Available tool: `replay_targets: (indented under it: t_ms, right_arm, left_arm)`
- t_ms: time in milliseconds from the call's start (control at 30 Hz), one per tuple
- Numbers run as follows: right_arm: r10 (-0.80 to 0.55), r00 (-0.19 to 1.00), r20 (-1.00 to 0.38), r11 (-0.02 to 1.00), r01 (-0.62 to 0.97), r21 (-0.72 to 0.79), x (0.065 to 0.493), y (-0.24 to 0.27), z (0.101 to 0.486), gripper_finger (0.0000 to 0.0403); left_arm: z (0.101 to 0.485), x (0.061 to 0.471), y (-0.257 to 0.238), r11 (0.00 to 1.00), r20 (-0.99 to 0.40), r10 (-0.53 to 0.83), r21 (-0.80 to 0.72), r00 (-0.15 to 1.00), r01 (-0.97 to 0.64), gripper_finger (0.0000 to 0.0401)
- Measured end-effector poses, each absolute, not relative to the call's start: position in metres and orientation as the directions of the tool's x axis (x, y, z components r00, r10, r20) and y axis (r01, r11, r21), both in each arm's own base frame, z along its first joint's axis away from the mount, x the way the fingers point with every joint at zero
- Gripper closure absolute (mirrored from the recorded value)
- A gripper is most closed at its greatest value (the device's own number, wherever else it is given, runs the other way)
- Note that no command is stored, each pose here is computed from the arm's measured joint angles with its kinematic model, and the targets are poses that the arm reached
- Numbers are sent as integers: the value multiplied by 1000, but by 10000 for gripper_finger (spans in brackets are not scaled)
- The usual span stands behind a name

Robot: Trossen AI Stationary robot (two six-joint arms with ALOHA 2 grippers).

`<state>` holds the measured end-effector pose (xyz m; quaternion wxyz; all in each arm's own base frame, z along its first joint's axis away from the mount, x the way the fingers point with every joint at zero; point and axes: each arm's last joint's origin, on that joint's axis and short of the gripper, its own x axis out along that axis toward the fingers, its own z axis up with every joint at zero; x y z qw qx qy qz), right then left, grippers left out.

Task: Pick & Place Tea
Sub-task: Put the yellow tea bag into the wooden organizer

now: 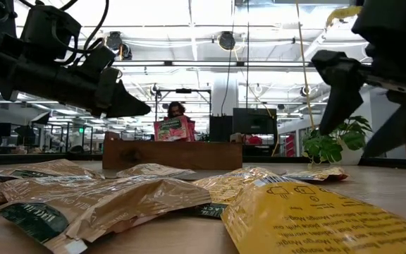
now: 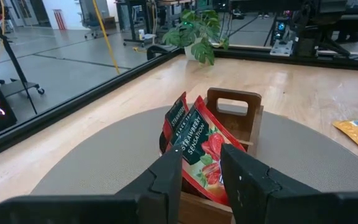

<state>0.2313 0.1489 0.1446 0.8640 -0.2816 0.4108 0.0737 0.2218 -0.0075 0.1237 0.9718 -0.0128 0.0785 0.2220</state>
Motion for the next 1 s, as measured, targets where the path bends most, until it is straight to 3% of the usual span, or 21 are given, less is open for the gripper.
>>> replay_targets:
  t_ms: [433,1000]
  right_arm:
    - [-175,595,-784,819,-355,-452,245,145,109,186]
    - [-291,569,-769,789,-311,-529,248,129,105,234]
  left_arm:
    - [124,222,-8,901,-158,429,10,889,-433,286]
    - [124,222,-7,901,-159,430,11,889,-434,286]
